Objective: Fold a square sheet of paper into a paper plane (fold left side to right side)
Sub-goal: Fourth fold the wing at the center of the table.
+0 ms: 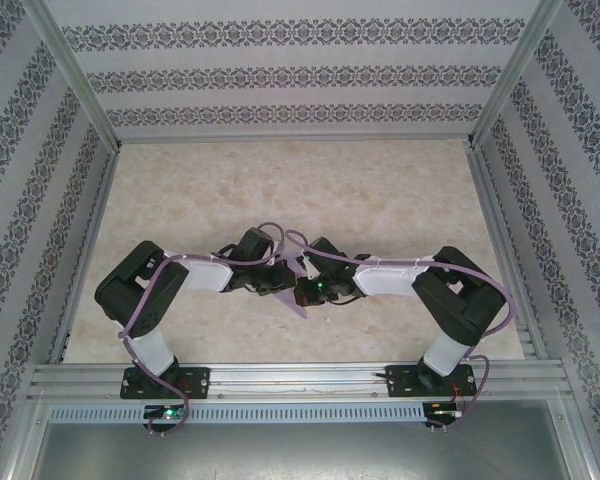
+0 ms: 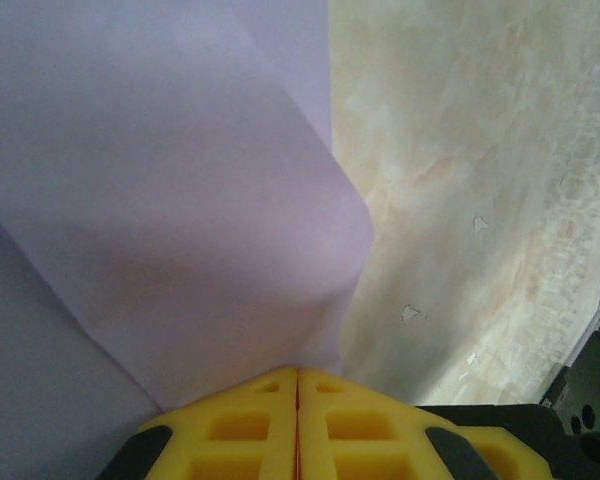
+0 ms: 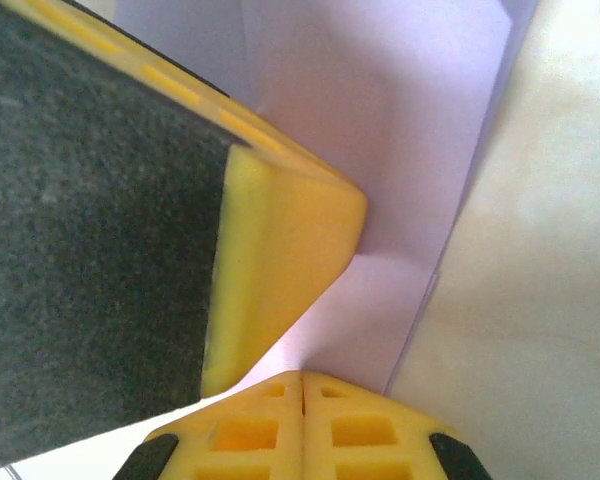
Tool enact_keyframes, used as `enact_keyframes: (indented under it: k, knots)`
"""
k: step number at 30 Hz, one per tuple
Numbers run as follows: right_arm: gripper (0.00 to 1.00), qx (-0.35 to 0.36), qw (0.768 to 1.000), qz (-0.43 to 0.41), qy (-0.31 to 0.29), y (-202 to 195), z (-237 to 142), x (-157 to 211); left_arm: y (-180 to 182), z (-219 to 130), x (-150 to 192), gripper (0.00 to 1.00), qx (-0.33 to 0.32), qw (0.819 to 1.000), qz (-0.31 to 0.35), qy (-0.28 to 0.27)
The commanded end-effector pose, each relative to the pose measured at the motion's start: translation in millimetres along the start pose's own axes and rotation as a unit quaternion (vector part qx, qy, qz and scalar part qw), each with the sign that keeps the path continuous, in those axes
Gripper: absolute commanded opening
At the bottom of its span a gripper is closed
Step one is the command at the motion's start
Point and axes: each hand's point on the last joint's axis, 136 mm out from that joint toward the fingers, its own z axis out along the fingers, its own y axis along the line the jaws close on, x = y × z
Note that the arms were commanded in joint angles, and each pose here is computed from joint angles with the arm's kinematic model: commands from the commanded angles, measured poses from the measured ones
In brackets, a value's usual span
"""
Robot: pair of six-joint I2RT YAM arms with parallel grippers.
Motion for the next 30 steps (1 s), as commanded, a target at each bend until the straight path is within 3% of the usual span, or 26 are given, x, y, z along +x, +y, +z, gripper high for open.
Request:
enact_keyframes:
  k: [1,30]
  knots:
    - [0.0,0.144,0.982,0.036,0.113,-78,13,73,29,-2,-15,0.09,-0.038,0.999,-0.007,-0.022]
    - [0.0,0.138,0.981,0.034,0.13,-76,15,81,43,-11,-70,0.09,-0.042,0.998,-0.013,-0.046]
